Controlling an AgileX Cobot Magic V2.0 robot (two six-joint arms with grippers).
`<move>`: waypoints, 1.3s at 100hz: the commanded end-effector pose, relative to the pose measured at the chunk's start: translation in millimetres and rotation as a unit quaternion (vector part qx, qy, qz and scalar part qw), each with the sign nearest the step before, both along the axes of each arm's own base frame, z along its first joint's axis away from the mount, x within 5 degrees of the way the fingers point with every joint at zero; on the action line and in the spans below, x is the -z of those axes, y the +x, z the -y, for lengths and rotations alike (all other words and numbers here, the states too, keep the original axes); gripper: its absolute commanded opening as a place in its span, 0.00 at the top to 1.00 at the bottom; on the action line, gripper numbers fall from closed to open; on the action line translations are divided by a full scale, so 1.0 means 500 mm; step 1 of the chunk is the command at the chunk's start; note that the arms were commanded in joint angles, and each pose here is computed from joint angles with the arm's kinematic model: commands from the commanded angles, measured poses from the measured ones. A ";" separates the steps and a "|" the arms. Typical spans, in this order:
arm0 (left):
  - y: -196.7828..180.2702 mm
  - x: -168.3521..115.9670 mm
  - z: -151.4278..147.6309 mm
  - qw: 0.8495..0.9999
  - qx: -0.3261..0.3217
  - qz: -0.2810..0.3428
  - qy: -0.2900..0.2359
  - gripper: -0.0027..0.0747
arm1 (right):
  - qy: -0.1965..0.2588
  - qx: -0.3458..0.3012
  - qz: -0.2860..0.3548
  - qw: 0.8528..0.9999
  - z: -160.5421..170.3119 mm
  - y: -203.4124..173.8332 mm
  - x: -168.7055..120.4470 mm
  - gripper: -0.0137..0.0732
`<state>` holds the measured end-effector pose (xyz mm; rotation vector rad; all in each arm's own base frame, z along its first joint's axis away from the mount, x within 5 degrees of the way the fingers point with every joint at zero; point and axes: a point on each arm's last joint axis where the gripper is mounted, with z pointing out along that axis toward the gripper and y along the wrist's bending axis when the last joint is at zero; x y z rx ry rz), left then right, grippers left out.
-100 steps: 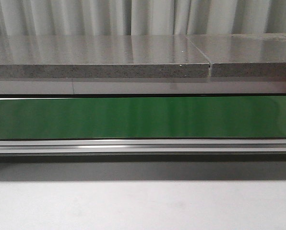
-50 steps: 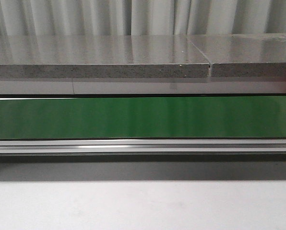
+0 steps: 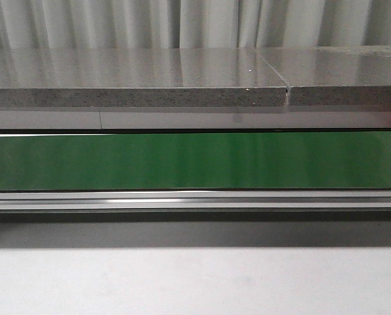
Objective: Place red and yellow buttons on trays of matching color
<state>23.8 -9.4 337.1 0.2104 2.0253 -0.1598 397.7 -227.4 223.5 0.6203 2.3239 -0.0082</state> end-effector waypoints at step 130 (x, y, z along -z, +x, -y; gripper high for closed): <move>0.006 -0.024 0.002 0.999 0.002 0.038 -0.016 0.99 | -0.041 -0.081 0.082 0.993 -0.122 -0.038 -0.198 0.88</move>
